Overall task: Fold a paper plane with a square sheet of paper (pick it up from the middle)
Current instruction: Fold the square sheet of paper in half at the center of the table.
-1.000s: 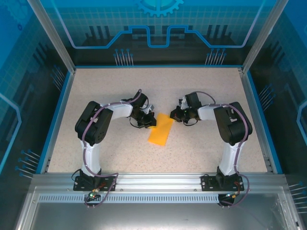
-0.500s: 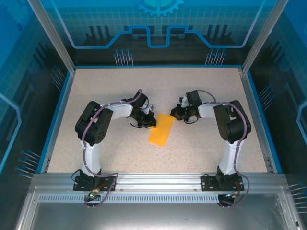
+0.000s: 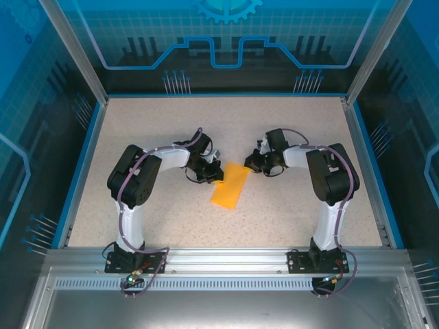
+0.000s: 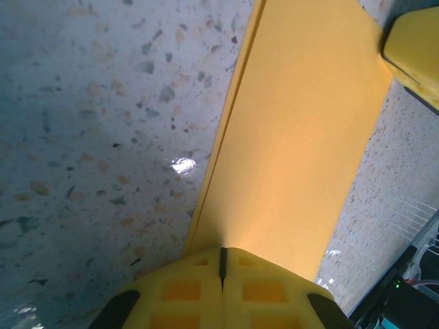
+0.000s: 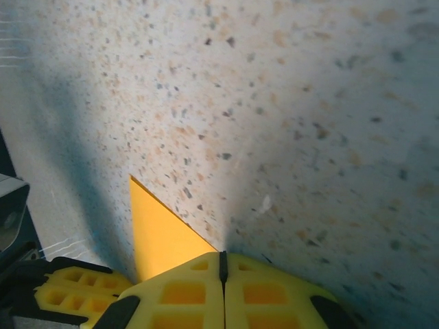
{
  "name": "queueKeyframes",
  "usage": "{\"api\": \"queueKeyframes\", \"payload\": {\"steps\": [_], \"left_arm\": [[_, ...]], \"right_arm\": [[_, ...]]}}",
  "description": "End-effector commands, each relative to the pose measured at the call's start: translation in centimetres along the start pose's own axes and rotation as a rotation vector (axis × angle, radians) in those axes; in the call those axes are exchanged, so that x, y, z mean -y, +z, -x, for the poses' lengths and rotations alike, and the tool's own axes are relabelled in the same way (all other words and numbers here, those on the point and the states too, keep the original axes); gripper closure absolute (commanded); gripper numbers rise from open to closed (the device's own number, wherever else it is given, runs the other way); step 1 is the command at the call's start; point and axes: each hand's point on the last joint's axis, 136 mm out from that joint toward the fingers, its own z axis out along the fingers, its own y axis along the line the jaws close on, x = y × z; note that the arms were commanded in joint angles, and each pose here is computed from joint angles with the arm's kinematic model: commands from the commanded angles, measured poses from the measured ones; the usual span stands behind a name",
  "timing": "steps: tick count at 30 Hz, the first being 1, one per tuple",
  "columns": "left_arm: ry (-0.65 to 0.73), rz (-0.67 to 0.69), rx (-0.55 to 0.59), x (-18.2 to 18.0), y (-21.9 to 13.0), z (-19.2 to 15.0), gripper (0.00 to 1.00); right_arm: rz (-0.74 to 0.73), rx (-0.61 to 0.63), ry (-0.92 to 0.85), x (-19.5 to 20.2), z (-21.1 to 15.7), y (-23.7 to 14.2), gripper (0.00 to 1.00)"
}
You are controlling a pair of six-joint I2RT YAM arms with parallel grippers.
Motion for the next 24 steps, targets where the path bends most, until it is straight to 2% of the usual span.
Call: {"api": "queueKeyframes", "payload": {"steps": [1, 9, 24], "left_arm": [[-0.083, 0.121, -0.084, -3.3, 1.3, -2.5, 1.0], [-0.074, 0.122, -0.087, -3.0, 1.1, -2.3, 1.0], [-0.068, 0.127, -0.096, -2.9, 0.9, -2.5, 1.0]], "right_arm": [[-0.06, -0.021, 0.019, -0.6, -0.8, -1.7, 0.94], [-0.039, -0.028, -0.039, -3.8, -0.9, -3.6, 0.93], [0.049, -0.074, -0.069, -6.8, 0.7, -4.0, 0.9]]}}
